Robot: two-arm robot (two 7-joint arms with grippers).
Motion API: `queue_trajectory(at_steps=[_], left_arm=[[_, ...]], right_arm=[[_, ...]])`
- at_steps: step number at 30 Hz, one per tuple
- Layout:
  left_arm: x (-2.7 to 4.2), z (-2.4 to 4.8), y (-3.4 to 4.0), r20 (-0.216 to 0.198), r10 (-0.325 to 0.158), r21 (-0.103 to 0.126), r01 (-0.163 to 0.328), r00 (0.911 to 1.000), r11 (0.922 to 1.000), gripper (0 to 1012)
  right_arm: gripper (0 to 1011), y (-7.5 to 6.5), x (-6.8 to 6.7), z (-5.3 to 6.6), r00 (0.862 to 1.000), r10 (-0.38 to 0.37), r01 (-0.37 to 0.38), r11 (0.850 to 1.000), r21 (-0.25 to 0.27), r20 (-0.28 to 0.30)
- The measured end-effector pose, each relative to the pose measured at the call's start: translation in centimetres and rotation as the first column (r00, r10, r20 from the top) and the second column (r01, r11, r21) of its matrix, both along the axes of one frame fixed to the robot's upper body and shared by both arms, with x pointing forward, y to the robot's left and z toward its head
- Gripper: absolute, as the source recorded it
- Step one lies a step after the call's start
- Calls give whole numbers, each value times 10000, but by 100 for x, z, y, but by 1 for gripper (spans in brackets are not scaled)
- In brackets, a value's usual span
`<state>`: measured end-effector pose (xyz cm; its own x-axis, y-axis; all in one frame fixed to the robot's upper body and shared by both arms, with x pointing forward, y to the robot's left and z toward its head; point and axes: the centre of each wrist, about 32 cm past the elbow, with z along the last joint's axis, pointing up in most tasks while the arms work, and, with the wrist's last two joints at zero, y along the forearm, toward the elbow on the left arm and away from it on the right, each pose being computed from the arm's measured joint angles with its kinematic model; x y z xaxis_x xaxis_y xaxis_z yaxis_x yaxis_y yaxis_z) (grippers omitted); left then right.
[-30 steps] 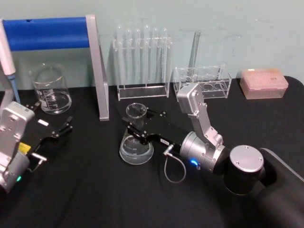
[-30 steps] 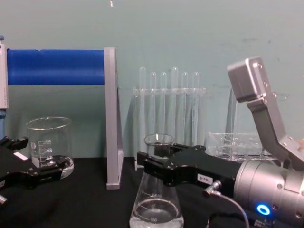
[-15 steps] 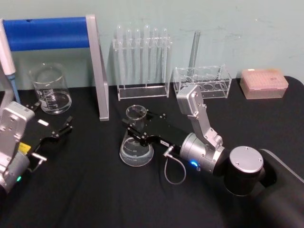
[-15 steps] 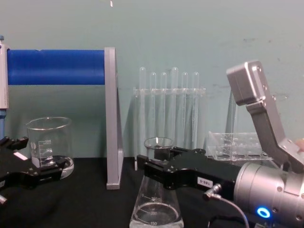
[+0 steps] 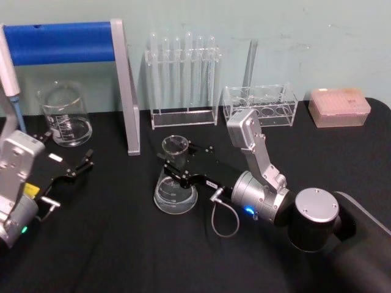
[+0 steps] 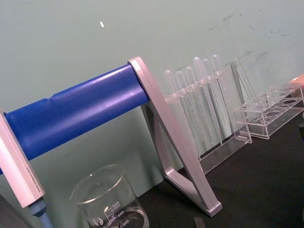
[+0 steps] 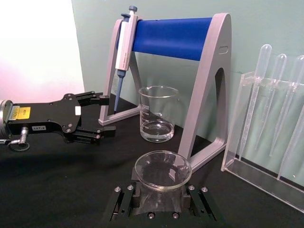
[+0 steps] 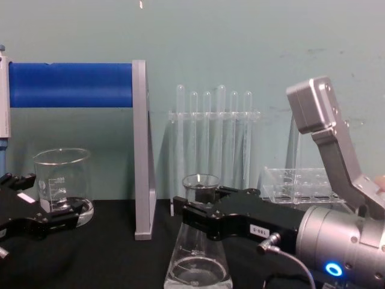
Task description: Grasp the erlenmeyer flask with one hand, shake it three times, then place it back.
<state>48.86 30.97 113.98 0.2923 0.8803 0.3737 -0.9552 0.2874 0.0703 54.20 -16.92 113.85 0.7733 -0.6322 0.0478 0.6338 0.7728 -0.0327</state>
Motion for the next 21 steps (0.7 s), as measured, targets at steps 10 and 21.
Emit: queue_trajectory(at_steps=[10,21], left_arm=[[0,0,0,0,0,0,0,10000,10000,1001],[0,0,0,1,0,0,0,10000,10000,1001]], right_arm=[[711,-2,1,3,10000,-6,6,10000,13,12],[1003,-2,1,3,10000,-6,6,10000,13,14]])
